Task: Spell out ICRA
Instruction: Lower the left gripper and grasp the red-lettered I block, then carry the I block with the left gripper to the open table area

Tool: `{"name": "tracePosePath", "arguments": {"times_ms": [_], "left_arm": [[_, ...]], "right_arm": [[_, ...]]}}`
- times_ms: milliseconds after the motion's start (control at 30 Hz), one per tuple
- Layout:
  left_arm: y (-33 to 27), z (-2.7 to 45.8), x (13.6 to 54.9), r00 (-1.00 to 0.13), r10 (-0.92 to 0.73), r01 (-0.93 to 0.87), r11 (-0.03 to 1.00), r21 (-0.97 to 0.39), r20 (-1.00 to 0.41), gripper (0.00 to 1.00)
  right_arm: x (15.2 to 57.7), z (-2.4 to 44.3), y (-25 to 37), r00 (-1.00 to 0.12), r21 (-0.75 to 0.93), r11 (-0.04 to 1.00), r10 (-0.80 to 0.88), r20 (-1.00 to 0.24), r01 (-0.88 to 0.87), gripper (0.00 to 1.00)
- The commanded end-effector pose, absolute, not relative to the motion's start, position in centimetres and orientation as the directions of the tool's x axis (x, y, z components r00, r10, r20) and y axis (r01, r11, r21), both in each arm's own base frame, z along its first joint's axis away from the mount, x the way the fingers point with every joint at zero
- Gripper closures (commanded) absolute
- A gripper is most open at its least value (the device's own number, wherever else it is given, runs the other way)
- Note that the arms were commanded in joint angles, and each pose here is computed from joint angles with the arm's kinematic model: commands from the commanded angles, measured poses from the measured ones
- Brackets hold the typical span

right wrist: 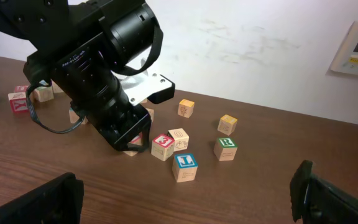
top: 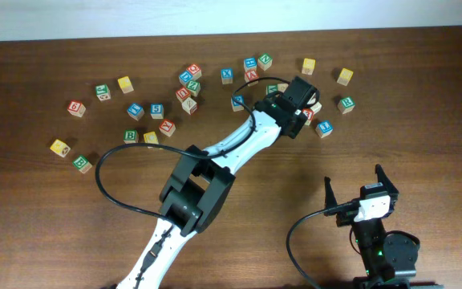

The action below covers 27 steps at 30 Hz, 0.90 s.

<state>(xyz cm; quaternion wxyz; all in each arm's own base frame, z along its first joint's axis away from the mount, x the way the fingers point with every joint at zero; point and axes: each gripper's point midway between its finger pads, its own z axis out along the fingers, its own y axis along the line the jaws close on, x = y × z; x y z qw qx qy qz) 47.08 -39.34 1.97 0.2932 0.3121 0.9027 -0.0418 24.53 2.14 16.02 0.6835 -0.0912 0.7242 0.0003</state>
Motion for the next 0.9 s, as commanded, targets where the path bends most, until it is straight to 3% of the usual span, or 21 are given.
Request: {"name": "tracePosePath", "arguments": {"times_ms": [0, 133, 300, 400, 633, 867], "left_arm": [[-38.5, 1.5, 47.7, -0.653, 0.518, 0.561, 0.821, 0.107, -0.552, 0.67], [-38.5, 1.8, 47.6, -0.654, 0.519, 0.561, 0.821, 0.107, -0.551, 0.75], [-38.4, 4.1, 47.6, -0.645, 0.511, 0.559, 0.822, 0.105, -0.569, 0.79], [-38.0, 6.9, 47.1, -0.64, 0.507, 0.559, 0.823, 0.103, -0.578, 0.84], [-35.5, 16.1, 44.8, -0.673, 0.414, 0.493, 0.869, 0.045, -0.613, 0.84], [-28.2, 25.3, 40.9, -0.718, 0.341, 0.415, 0.91, 0.02, -0.607, 0.85]], "right_arm": [[24.5, 15.8, 1.9, -0.055, -0.122, 0.985, -0.129, -0.99, -0.119, 0.02], [24.5, 15.8, 1.9, -0.055, -0.122, 0.985, -0.129, -0.99, -0.119, 0.02], [24.5, 15.8, 1.9, -0.055, -0.122, 0.985, -0.129, -0.99, -0.119, 0.02], [24.5, 15.8, 1.9, -0.055, -0.122, 0.985, -0.129, -0.99, -0.119, 0.02], [24.5, 15.8, 1.9, -0.055, -0.122, 0.985, -0.129, -0.99, -0.119, 0.02], [24.5, 15.8, 1.9, -0.055, -0.122, 0.985, -0.129, -0.99, -0.119, 0.02]]}}
